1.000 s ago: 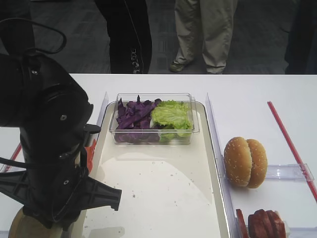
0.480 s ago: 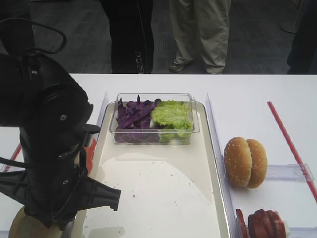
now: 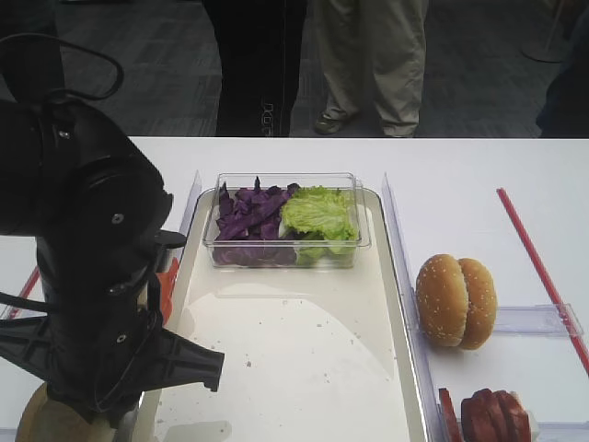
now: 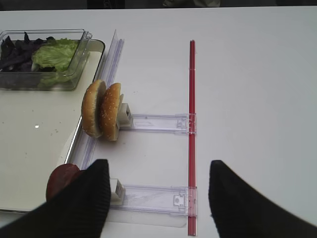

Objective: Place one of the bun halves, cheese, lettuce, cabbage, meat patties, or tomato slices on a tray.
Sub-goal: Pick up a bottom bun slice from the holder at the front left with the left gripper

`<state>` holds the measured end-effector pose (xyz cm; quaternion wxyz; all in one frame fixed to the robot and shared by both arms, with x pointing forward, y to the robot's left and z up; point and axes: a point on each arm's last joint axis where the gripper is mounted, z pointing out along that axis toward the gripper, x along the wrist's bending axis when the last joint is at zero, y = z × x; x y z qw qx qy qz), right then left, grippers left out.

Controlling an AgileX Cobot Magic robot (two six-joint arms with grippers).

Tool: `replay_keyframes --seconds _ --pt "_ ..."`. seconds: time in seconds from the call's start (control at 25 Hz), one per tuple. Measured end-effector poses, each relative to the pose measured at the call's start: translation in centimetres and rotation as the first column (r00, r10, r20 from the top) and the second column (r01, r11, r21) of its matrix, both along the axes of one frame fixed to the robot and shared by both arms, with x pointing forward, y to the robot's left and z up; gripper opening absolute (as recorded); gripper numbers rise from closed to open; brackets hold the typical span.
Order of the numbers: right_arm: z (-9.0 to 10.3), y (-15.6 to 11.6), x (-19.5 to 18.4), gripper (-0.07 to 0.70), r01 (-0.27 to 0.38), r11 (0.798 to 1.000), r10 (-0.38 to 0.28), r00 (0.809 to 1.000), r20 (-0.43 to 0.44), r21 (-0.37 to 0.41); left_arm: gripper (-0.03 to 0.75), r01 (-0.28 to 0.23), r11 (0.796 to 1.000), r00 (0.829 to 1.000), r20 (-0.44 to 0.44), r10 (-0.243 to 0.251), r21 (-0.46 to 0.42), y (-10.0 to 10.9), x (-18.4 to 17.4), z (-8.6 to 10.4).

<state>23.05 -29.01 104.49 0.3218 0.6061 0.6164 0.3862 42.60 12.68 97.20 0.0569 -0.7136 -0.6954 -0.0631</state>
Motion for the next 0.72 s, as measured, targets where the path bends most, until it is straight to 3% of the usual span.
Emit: replay_keyframes --seconds 0.48,0.72 --pt "0.0 0.0 0.0 0.463 0.000 1.000 0.000 1.000 0.000 0.000 0.084 0.001 1.000 1.000 0.001 -0.001 0.002 0.0 0.0 0.0" --pt "0.0 0.0 0.0 0.463 0.000 1.000 0.000 1.000 0.000 0.000 0.082 0.001 1.000 1.000 0.011 -0.002 0.011 -0.3 0.5 1.0"
